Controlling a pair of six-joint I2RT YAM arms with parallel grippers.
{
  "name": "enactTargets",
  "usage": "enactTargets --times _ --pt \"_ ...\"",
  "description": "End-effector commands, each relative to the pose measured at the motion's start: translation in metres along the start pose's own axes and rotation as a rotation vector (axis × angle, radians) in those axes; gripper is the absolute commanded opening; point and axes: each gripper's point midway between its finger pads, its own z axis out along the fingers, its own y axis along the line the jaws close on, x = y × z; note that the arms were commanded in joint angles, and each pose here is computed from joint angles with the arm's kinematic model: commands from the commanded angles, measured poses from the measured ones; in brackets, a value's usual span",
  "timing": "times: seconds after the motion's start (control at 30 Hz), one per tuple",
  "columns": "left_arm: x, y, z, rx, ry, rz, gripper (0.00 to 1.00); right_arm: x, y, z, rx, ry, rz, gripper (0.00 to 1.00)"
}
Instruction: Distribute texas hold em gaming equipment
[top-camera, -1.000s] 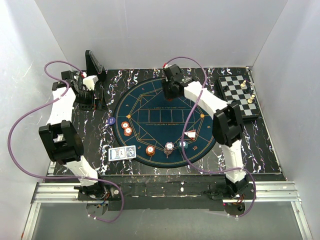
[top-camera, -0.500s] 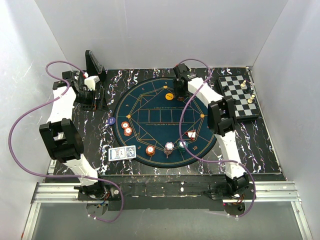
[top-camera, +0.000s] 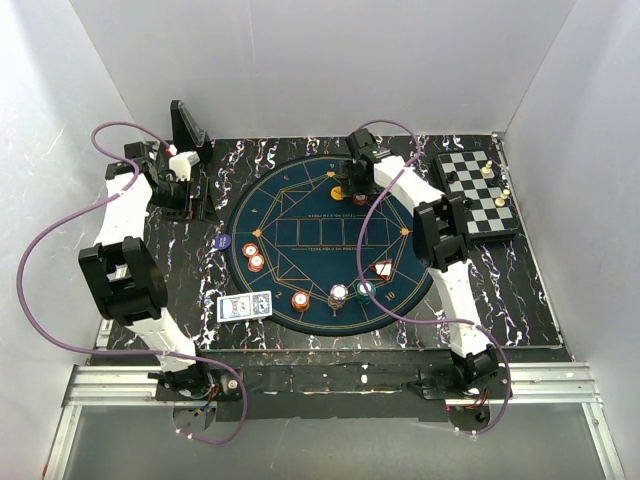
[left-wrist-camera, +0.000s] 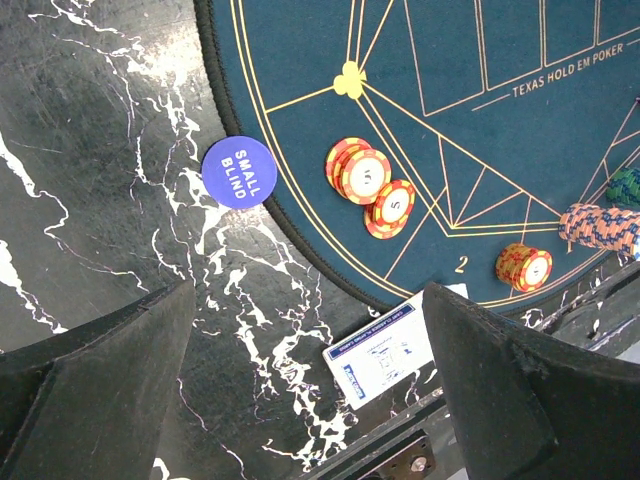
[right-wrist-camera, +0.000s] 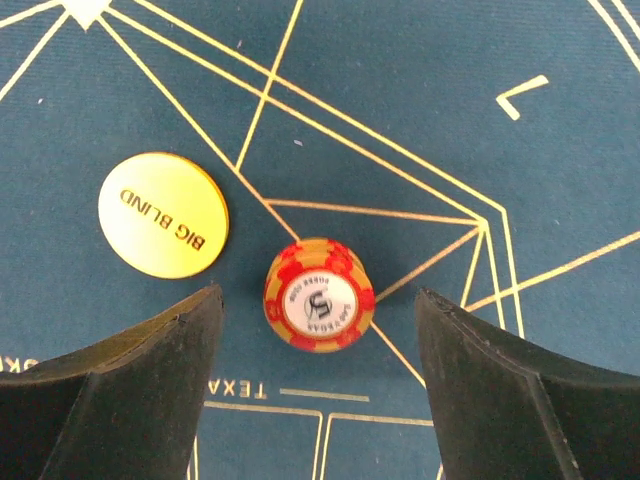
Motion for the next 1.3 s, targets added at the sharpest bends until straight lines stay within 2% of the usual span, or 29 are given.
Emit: enactTargets --times 0.0,0.1,0.2,0.33,0.5,0.63,0.73,0.97,1.27 --pt "-0.014 -0.010 -0.014 0.021 -0.057 0.030 0.98 -0.045 -0.001 -0.078 -0.024 -0.139 0.027 0.85" --pt "-0.016 -0.014 -0.020 0.017 -0.069 0.037 0.98 -0.046 0.016 -0.122 -0.045 -0.183 -0.004 0.86" --pt "-0.015 -0.015 -0.024 0.004 -0.074 0.037 0.98 -0.027 0.052 -0.165 -0.093 -0.220 -0.091 0.87" --pt "-0.013 -0.010 -0.027 -0.041 -0.065 0.020 0.98 0.039 0.114 -0.202 -0.208 -0.181 -0.258 0.89" --pt "-0.011 -0.009 -0.030 -0.066 -0.074 0.016 0.98 0.133 0.177 -0.227 -0.362 -0.072 -0.436 0.90" --pt "-0.009 -0.012 -0.031 -0.061 -0.074 0.011 0.98 0.183 0.197 -0.228 -0.404 0.020 -0.489 0.91" --pt "-0.010 -0.014 -0.033 -0.059 -0.080 0.013 0.98 0.205 0.205 -0.221 -0.401 0.067 -0.521 0.91" --pt "-0.010 -0.016 -0.038 -0.066 -0.084 0.027 0.98 0.234 0.207 -0.195 -0.365 0.160 -0.556 0.92" --pt "-0.012 -0.015 -0.039 -0.072 -0.082 0.032 0.98 0.261 0.207 -0.168 -0.360 0.219 -0.562 0.93"
